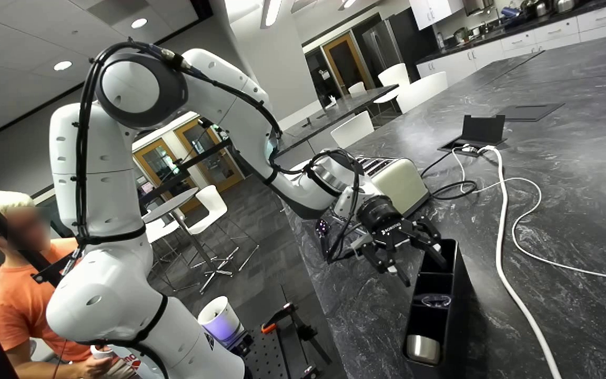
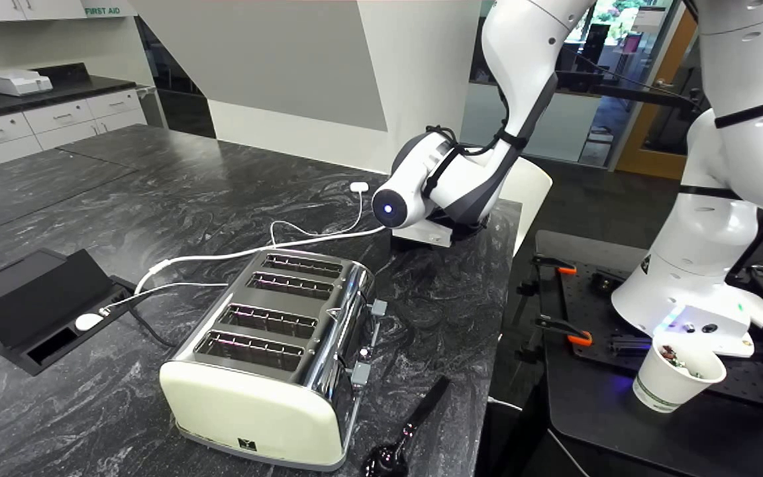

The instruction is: Put the cake slicer and the spoon in the black basket respectively then move the basket slightly away from you

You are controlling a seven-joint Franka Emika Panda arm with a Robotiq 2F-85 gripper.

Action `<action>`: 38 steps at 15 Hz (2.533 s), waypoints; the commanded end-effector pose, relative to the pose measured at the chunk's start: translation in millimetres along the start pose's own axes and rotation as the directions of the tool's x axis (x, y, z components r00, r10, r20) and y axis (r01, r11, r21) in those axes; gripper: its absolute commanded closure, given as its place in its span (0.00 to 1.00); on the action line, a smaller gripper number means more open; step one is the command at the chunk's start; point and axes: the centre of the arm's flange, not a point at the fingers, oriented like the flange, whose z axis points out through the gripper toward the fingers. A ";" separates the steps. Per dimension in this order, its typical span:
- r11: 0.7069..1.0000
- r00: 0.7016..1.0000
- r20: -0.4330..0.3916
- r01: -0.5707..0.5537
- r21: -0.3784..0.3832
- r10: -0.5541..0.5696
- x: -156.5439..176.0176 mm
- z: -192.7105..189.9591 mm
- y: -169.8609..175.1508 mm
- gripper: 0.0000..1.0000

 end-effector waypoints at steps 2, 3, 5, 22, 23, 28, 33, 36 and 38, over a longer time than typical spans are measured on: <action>0.999 0.999 0.026 -0.042 0.018 0.041 28.5 -12.9 10.7 0.00; 0.998 0.999 0.026 -0.048 0.031 0.048 38.2 -18.5 15.1 0.00; 0.996 0.998 0.020 -0.058 0.065 0.056 60.4 -33.2 26.6 0.00; 0.669 0.812 0.168 0.322 0.670 -0.559 182.8 -134.3 167.4 0.00; 0.634 0.784 0.154 0.352 0.689 -0.602 180.7 -137.3 170.9 0.00; 0.686 0.825 0.166 0.317 0.654 -0.540 172.5 -137.1 152.6 0.00; 0.472 0.723 -0.007 0.458 0.754 -0.691 163.7 -177.2 184.7 0.00; 0.321 0.633 -0.106 0.521 0.791 -0.767 152.0 -204.2 215.4 0.00; 0.214 0.580 -0.172 0.536 0.817 -0.796 142.3 -218.9 234.4 0.00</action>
